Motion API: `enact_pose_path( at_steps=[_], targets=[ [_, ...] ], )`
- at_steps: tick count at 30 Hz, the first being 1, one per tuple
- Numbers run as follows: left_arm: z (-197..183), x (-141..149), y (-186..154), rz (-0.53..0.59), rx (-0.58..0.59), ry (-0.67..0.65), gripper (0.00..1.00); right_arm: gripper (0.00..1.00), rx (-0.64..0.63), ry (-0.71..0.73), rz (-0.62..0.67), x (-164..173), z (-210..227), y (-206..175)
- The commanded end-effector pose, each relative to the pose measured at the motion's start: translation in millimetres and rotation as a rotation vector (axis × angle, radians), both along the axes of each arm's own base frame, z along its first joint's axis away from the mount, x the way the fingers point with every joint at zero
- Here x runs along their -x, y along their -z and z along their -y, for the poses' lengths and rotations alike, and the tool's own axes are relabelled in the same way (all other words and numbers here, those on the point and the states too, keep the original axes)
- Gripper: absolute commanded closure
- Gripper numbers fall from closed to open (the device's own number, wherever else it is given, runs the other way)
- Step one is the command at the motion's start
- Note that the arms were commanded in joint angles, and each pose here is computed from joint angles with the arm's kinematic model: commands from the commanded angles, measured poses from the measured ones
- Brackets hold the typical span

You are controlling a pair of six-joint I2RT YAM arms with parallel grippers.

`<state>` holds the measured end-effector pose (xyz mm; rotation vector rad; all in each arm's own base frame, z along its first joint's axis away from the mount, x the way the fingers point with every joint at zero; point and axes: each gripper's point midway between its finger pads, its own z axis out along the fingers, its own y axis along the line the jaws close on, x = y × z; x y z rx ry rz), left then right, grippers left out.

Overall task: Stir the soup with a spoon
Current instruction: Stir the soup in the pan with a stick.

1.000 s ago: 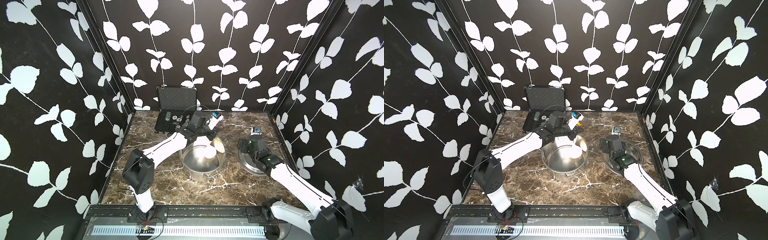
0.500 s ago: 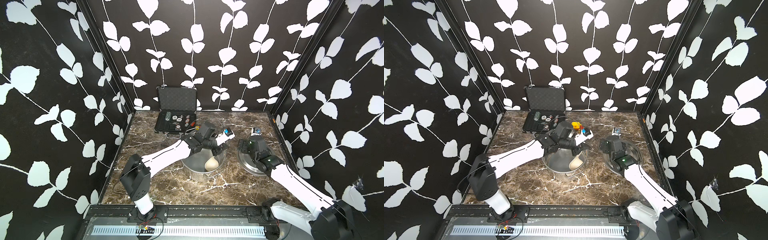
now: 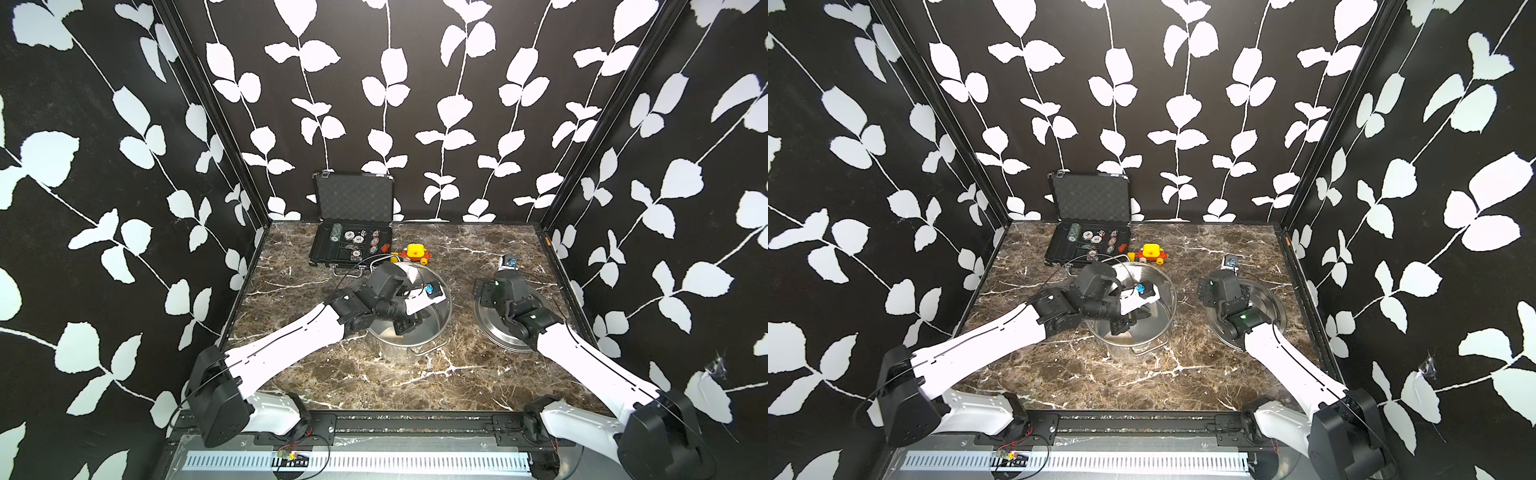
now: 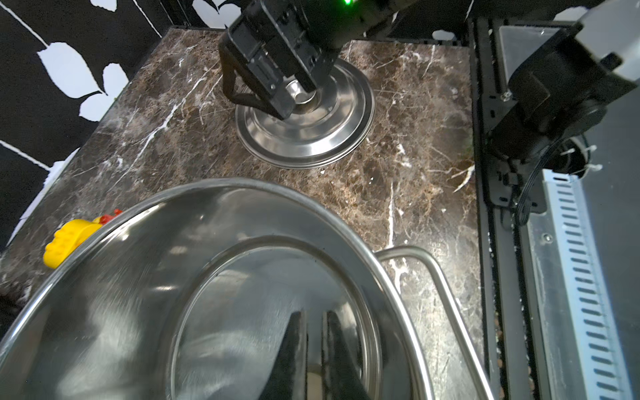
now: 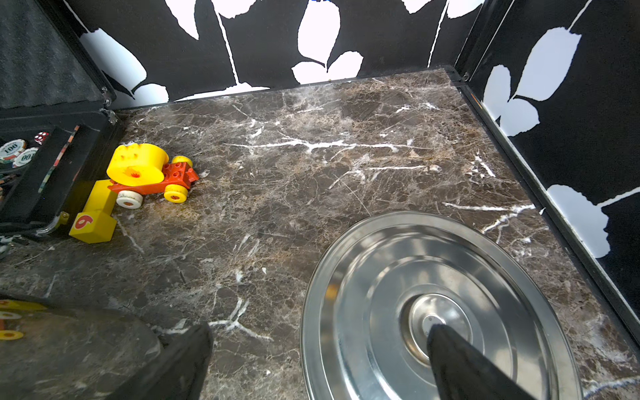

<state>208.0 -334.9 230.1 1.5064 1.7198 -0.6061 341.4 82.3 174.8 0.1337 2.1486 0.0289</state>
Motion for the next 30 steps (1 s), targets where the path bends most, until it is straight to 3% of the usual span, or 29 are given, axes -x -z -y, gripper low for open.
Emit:
enact_pose_path(
  at_steps=[1, 8, 12, 17, 24, 30],
  targets=[
    [-26.0, -25.3, -2.9, 0.064, -0.020, -0.090, 1.00, 0.01, -0.041, 0.004, 0.051, -9.2, -4.0, -19.5],
    [-33.7, -50.8, -26.3, 0.192, 0.024, -0.127, 1.00, 0.01, -0.033, -0.024, 0.063, -3.6, -4.4, -34.8],
    [-31.7, -38.4, -46.0, 0.296, 0.050, -0.028, 1.00, 0.01, -0.037, -0.061, 0.054, 2.8, -7.6, -54.2],
    [-29.3, -7.6, -63.6, 0.545, -0.004, 0.132, 1.00, 0.01, -0.125, -0.134, 0.045, 11.5, -23.2, -78.3],
    [-24.7, 26.0, -86.8, 0.964, -0.002, 0.271, 1.00, 0.01, -0.407, -0.391, 0.048, 29.8, -80.3, -125.4],
    [-16.7, 38.1, -93.0, 1.312, -0.033, 0.325, 1.00, 0.09, -0.863, -0.710, -0.043, 50.1, -159.9, -160.3]
  ],
)
